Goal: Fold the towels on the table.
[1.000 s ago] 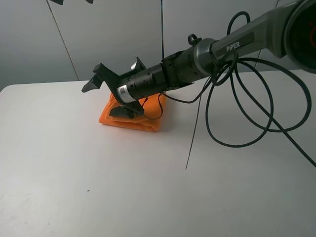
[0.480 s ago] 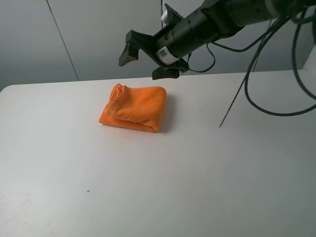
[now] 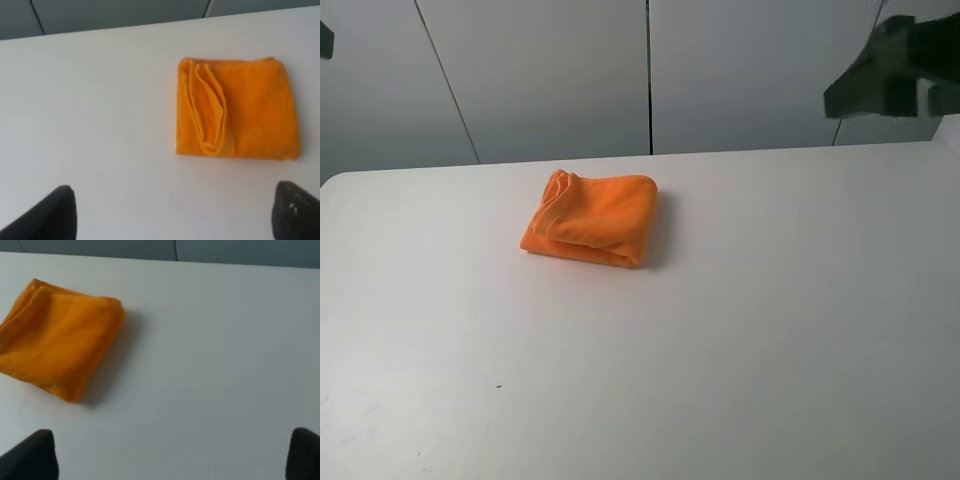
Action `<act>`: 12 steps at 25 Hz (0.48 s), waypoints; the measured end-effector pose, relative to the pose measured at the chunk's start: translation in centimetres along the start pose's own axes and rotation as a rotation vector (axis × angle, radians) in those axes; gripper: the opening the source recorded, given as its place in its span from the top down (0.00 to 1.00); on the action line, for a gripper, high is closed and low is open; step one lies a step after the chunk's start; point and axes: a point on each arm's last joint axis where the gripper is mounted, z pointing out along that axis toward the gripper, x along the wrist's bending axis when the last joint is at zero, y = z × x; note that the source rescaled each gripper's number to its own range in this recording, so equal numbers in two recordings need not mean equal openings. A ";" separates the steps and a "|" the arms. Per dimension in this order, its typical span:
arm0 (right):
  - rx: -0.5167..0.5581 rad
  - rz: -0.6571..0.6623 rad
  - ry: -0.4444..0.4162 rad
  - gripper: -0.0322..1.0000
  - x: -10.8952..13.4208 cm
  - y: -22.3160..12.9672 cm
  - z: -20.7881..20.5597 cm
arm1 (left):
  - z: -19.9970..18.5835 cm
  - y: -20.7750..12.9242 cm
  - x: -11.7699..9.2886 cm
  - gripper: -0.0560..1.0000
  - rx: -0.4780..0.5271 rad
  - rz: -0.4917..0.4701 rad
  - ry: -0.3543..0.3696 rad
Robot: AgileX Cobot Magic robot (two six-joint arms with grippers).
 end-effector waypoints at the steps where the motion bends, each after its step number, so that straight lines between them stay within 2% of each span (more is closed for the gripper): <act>1: -0.032 -0.017 -0.018 0.02 -0.4 -1.0 -2.0 | -1.2 -1.2 -0.2 0.00 -0.032 0.010 0.006; 7: -0.167 -0.034 -0.044 0.00 -1.9 -7.0 -10.9 | -6.3 -9.1 -1.4 0.00 -0.180 0.049 0.024; 12: -0.195 -0.045 -0.046 0.00 -2.8 -11.3 -13.3 | -7.9 -15.3 -2.0 0.00 -0.290 0.076 0.032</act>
